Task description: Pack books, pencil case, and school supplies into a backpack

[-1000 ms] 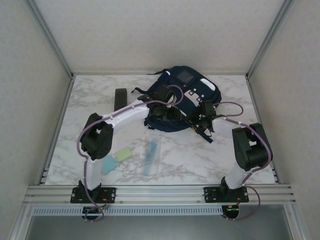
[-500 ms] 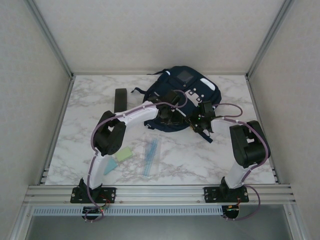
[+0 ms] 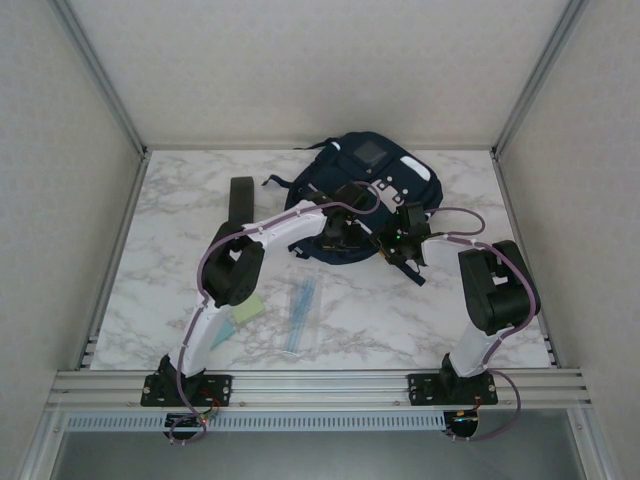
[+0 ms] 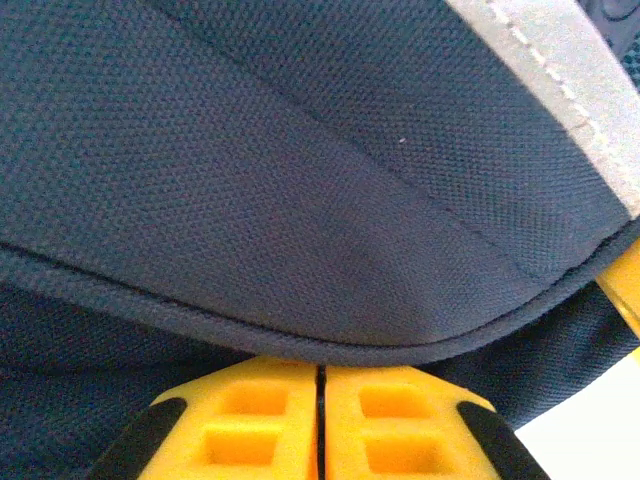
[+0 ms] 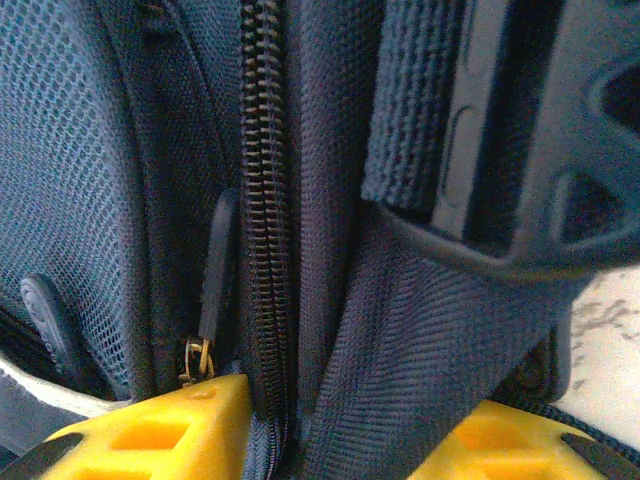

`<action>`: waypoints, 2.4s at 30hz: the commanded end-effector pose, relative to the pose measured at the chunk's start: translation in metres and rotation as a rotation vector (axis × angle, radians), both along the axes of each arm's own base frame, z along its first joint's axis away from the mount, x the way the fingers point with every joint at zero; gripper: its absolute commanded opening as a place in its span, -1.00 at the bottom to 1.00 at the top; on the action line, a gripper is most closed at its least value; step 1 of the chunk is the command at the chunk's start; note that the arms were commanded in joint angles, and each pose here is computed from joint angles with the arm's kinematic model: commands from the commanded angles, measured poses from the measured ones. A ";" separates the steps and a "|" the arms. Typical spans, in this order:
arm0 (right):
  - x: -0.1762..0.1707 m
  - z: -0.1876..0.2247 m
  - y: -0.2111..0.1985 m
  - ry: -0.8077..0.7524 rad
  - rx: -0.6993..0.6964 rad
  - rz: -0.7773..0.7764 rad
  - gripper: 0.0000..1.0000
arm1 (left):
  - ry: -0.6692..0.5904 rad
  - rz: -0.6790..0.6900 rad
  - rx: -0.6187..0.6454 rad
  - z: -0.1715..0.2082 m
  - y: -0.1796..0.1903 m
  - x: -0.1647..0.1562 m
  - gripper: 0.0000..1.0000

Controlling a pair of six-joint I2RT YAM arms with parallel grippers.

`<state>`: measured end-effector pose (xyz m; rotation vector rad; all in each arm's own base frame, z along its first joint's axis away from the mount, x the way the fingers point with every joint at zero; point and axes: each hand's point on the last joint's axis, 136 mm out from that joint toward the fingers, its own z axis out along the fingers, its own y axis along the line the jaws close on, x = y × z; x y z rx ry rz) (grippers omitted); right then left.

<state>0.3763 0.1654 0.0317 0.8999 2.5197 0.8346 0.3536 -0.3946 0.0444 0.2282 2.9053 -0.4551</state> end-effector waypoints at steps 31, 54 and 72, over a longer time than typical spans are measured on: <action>-0.003 -0.007 -0.019 0.016 -0.145 0.042 -0.51 | 0.046 -0.211 -0.045 0.038 -0.001 -0.023 -0.15; -0.005 -0.013 -0.020 0.033 -0.150 0.047 -0.52 | 0.089 -0.298 0.203 -0.041 0.011 -0.018 -0.82; -0.010 0.019 -0.023 -0.008 -0.165 0.071 -0.47 | 0.148 -0.210 -0.117 0.059 0.007 -0.010 -1.00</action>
